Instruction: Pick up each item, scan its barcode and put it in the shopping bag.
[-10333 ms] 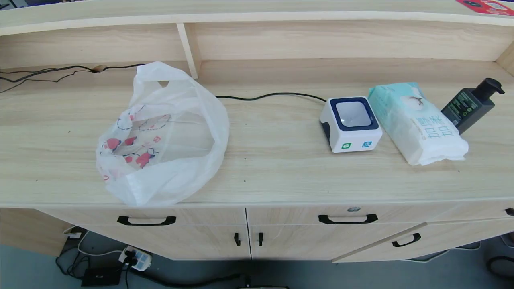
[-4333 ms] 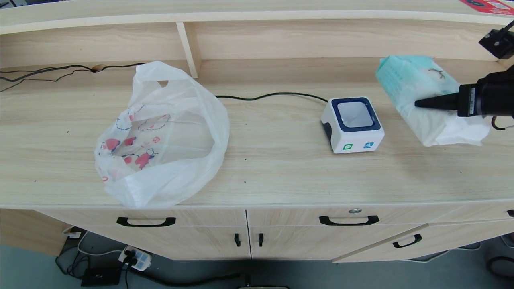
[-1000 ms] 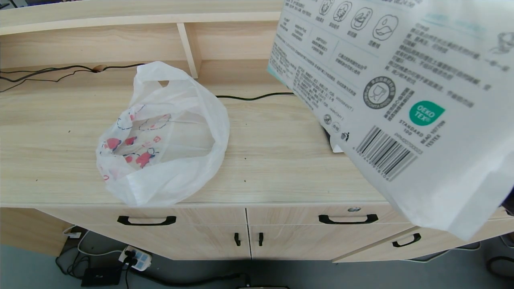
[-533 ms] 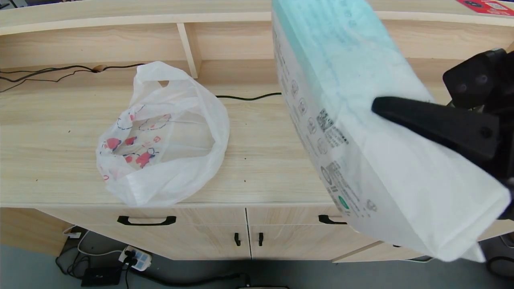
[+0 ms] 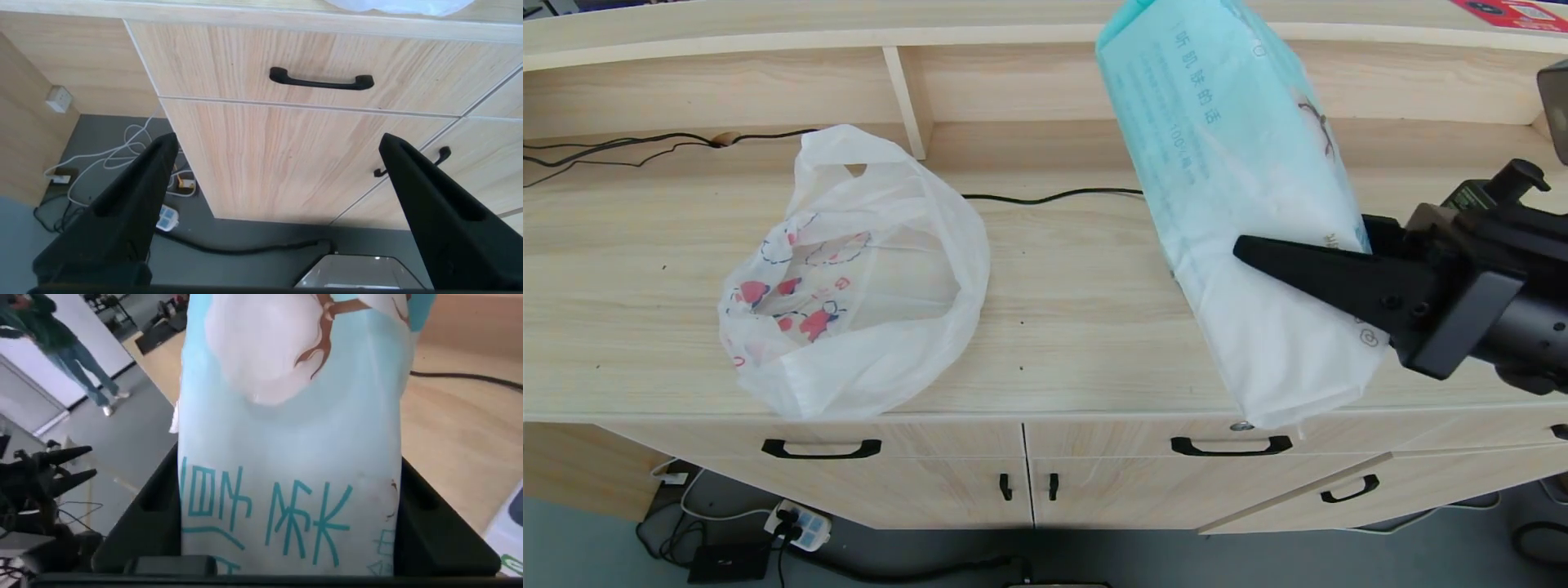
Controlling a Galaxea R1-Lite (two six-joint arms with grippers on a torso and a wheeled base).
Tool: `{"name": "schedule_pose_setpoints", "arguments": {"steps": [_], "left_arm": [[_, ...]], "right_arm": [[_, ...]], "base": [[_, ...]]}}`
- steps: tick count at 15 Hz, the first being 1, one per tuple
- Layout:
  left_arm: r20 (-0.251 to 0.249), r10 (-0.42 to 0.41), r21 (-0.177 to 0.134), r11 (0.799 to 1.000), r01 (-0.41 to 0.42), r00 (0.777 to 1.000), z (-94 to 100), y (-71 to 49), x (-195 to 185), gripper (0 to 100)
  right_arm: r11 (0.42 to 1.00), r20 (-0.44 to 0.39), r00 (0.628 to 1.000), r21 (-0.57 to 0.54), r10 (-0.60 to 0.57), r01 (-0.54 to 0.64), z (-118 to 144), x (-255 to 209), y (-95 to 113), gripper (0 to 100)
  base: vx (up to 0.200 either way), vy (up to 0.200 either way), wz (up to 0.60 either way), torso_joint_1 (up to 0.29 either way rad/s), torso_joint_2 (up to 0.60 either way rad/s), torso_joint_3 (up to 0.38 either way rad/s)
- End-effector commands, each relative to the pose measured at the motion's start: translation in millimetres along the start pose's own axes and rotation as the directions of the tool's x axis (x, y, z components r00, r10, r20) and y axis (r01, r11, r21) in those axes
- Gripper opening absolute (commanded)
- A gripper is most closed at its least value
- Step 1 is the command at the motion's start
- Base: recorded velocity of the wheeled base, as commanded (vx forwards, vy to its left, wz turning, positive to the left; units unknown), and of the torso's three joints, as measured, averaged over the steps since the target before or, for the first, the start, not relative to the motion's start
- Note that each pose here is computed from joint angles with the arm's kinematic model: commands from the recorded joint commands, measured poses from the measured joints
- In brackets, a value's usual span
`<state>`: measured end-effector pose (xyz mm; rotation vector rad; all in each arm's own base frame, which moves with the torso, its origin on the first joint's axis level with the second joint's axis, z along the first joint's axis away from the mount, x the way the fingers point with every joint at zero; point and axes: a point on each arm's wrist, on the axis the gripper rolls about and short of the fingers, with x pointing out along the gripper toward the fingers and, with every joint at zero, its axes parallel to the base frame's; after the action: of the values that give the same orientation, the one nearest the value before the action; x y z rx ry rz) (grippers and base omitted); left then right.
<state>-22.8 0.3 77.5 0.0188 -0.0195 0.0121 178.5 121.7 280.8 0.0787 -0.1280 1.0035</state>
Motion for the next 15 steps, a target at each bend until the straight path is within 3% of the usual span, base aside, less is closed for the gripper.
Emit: {"name": "schedule_pose_setpoints", "arguments": {"steps": [1, 6, 9, 15], "left_arm": [[0.0, 0.0, -0.001, 1.0, 0.0, 1.0, 0.0, 0.0, 0.0, 100], [-0.001, 0.0, -0.002, 1.0, 0.0, 1.0, -0.2, 0.0, 0.0, 100], [-0.001, 0.0, -0.004, 1.0, 0.0, 1.0, -0.2, 0.0, 0.0, 100], [-0.003, 0.0, -0.002, 1.0, 0.0, 1.0, -0.3, 0.0, 0.0, 100]], "right_arm": [[0.996, 0.01, 0.998, -0.062, -0.07, 0.07, 24.8, 2.3, -0.1, 0], [0.967, -0.023, 0.984, -0.188, -0.179, 0.171, 28.0, 17.2, -9.5, 0], [0.944, -0.028, 0.963, -0.206, -0.267, 0.256, 27.2, 28.1, -17.4, 0], [0.9, -0.083, 0.922, -0.268, -0.377, 0.344, 7.3, 44.3, -55.2, 0]], "base": [[0.0, 0.0, 0.0, 0.0, 0.0, 0.0], [0.0, 0.0, 0.0, 0.0, 0.0, 0.0], [0.0, 0.0, 0.0, 0.0, 0.0, 0.0], [0.0, 0.0, 0.0, 0.0, 0.0, 0.0]]}}
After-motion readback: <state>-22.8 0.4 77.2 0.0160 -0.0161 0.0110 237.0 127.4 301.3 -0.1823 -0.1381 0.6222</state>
